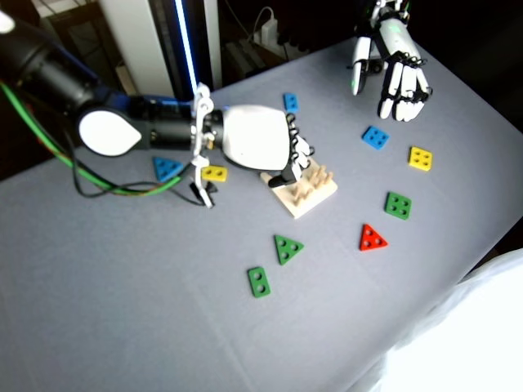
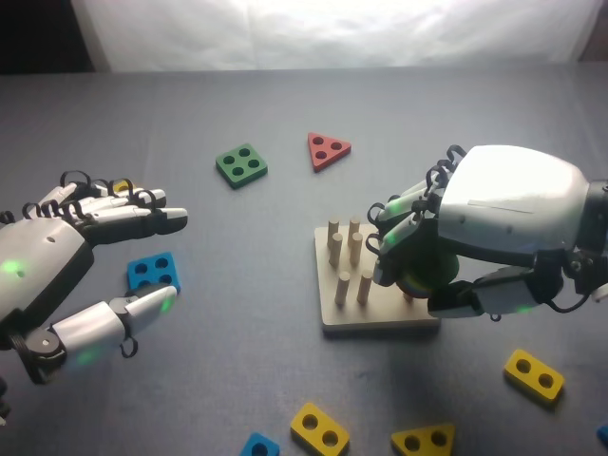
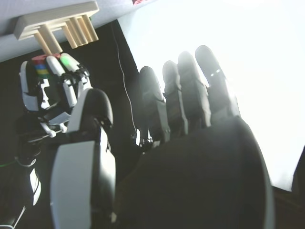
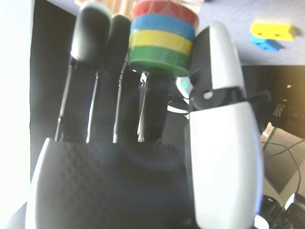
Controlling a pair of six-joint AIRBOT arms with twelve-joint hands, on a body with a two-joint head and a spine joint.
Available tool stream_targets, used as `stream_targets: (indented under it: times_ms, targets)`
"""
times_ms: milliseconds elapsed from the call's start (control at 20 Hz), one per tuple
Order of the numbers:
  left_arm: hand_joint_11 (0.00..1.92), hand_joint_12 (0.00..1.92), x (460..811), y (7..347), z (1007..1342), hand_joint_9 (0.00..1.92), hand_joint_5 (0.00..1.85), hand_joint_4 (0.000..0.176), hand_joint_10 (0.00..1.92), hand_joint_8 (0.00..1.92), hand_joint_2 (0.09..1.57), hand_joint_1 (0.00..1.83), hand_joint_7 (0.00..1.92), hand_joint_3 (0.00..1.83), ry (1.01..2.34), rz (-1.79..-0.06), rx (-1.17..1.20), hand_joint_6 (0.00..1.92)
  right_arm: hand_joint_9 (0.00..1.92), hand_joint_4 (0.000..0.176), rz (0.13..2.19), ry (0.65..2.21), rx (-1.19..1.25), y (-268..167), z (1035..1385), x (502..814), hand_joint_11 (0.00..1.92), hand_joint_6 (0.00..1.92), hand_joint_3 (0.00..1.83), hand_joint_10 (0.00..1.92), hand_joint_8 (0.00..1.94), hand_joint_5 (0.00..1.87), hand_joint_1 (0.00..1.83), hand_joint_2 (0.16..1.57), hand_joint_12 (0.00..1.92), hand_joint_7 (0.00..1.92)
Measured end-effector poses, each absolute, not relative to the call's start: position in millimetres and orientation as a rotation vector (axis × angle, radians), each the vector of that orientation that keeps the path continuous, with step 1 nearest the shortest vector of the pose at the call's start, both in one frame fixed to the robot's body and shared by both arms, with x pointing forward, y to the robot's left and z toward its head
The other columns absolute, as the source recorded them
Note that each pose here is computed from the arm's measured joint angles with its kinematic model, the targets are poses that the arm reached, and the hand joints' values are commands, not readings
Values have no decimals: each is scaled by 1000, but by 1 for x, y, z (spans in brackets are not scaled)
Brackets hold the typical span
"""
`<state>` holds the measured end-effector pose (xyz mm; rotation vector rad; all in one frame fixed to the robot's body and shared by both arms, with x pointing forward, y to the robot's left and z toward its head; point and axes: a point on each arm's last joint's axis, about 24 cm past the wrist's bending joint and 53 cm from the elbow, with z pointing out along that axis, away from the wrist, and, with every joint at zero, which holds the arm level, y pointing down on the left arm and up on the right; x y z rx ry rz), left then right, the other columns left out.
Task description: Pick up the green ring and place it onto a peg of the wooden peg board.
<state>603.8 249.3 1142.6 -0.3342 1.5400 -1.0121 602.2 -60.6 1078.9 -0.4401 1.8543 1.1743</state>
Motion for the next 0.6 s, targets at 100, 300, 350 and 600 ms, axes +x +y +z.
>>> stream_targets:
  times_ms: [100,300,350,600]
  targets:
    - [0,939,604,249,1143,353,605,0,4,3,1250,693,412,0,1540,-1013,-336,1,868,0,1166,1861,-444,-59,1076,604,961,989,0,1440,1337,906,1357,1187,1473,646]
    - [0,979,604,250,1144,369,613,0,5,1,1251,676,429,0,1534,-1015,-337,1,932,0,1156,1869,-450,-56,1073,606,1011,927,0,1394,1419,1006,1261,1180,1528,689]
    - [0,975,604,250,1144,370,612,0,4,1,1254,666,429,1,1534,-1016,-337,0,960,0,1156,1871,-449,-55,1072,606,1020,886,0,1383,1443,1032,1244,1174,1540,706]
    - [0,960,604,249,1144,367,609,0,1,1,1250,677,428,0,1534,-1018,-338,0,972,0,1156,1870,-448,-55,1072,607,1025,920,1,1532,1591,869,1227,1214,1636,741]
